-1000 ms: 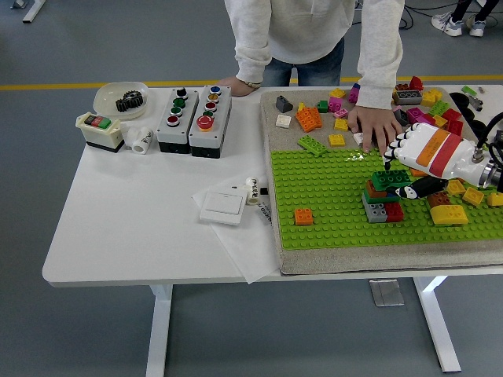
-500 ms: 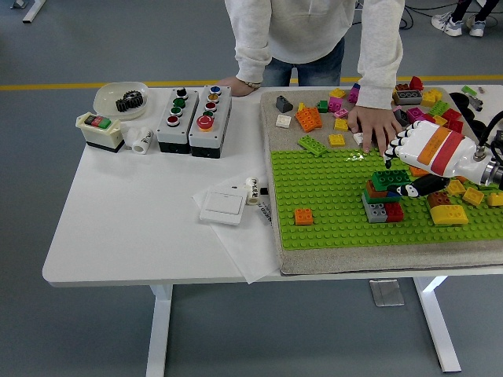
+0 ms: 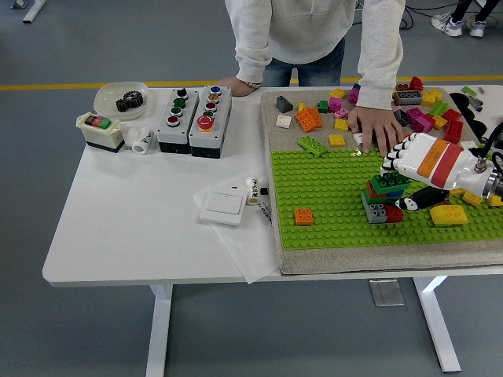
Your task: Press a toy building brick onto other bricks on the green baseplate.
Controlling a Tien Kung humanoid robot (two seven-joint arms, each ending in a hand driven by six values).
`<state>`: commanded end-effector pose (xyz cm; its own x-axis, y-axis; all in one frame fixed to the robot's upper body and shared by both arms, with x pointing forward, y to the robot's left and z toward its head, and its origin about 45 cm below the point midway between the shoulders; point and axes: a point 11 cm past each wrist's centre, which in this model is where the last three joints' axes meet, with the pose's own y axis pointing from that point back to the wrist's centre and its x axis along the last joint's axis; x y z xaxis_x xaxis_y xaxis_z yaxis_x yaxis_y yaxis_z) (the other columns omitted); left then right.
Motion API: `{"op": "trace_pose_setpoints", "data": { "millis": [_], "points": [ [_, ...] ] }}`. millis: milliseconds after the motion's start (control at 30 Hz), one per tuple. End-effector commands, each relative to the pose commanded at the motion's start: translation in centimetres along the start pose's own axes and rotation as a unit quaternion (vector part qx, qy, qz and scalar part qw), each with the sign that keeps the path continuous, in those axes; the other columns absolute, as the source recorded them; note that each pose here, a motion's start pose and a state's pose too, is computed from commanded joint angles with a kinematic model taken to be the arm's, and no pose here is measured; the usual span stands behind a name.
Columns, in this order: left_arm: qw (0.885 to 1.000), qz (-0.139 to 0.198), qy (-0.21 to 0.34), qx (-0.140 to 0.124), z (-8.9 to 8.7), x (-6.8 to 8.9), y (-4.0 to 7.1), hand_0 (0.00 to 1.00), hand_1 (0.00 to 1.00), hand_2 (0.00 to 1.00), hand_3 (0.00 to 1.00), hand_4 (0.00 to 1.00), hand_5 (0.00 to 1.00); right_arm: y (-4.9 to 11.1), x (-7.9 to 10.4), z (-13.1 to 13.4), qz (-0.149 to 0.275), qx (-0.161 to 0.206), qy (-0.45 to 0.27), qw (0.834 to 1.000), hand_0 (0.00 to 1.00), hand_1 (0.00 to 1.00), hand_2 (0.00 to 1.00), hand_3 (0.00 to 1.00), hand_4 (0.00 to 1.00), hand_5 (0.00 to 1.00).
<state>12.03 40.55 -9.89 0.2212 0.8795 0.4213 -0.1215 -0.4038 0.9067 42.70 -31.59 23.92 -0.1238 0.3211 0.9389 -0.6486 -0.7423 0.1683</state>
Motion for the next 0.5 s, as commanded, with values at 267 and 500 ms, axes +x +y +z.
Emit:
{"op": "trace_pose_setpoints", "data": {
  "millis": [267, 500],
  "points": [
    [1.0, -0.002, -0.001, 0.003, -0.23, -0.09, -0.02, 0.714, 0.751, 0.753, 0.608, 0.677, 0.599, 0.3, -0.08, 0.76, 0.008, -0.023, -0.01, 1.0, 0.392, 0.531, 0.575, 0.551, 0.84, 0.52],
    [1.0, -0.003, -0.003, 0.007, -0.55, -0.16, -0.05, 0.714, 0.752, 0.753, 0.609, 0.677, 0.599, 0.26, -0.41, 0.59, 0.006, -0.024, -0.013, 1.0, 0.389, 0.533, 0.576, 0.558, 0.838, 0.52]
  ]
}}
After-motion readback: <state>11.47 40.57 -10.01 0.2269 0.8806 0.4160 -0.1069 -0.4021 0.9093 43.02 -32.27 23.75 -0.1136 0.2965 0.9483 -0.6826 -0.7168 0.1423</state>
